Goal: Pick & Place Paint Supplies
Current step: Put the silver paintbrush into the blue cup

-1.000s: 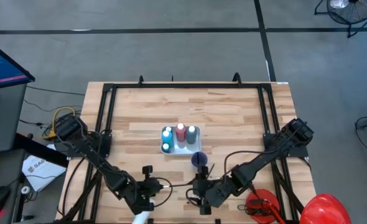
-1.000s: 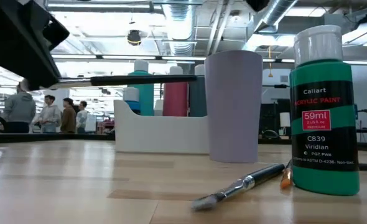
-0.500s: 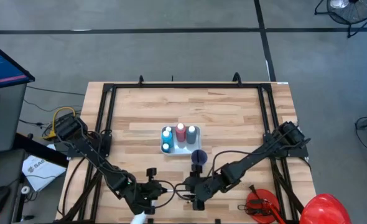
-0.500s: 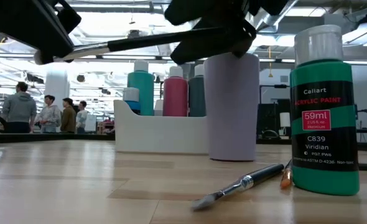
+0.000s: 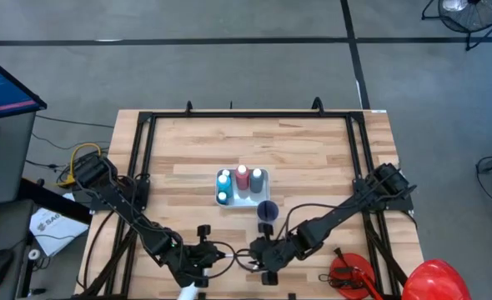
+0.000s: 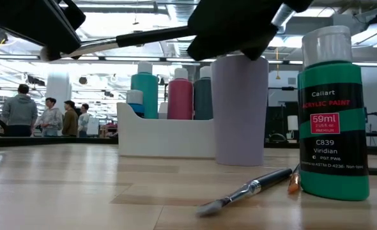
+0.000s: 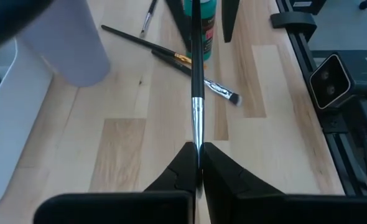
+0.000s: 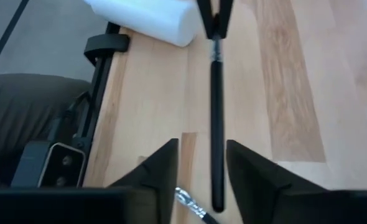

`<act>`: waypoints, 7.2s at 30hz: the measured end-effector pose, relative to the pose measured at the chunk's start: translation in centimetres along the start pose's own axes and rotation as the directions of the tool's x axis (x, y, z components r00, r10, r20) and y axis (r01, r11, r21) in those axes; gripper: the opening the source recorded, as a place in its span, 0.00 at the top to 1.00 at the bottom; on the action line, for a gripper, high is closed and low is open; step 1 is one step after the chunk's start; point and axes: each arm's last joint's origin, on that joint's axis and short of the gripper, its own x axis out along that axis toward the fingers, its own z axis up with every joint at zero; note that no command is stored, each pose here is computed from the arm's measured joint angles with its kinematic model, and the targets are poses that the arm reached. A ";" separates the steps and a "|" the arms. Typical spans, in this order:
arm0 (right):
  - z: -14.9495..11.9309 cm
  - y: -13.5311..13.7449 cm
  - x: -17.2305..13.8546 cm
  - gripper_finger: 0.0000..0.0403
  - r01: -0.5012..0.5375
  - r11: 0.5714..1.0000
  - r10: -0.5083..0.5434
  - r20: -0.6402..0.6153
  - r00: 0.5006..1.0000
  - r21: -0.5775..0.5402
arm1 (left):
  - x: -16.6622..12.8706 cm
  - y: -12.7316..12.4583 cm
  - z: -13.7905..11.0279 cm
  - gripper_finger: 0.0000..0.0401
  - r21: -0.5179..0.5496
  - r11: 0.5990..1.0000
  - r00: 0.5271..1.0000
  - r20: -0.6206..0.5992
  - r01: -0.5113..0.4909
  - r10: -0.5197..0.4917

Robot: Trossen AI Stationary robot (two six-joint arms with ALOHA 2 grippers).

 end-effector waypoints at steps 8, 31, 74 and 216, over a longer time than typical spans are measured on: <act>0.0 -0.1 0.0 0.95 0.003 1.000 -0.003 -0.002 1.000 -0.001 | 0.0 0.0 0.0 0.99 -0.001 1.000 1.000 -0.006 0.011 -0.011; 1.1 1.0 -0.2 0.98 -0.046 0.999 0.046 0.141 0.989 -0.006 | -9.2 -1.2 2.4 0.55 0.025 0.999 0.952 0.306 -0.038 0.028; 5.1 5.6 -5.3 0.98 -0.033 0.980 0.176 0.788 0.591 -0.194 | -4.3 -0.7 -0.3 0.47 -0.080 0.993 0.660 0.752 0.082 0.007; -0.7 -1.8 -6.6 0.96 0.350 0.908 -0.413 0.636 0.652 0.230 | -5.4 5.7 5.2 0.01 0.048 0.983 0.715 0.680 0.178 -0.163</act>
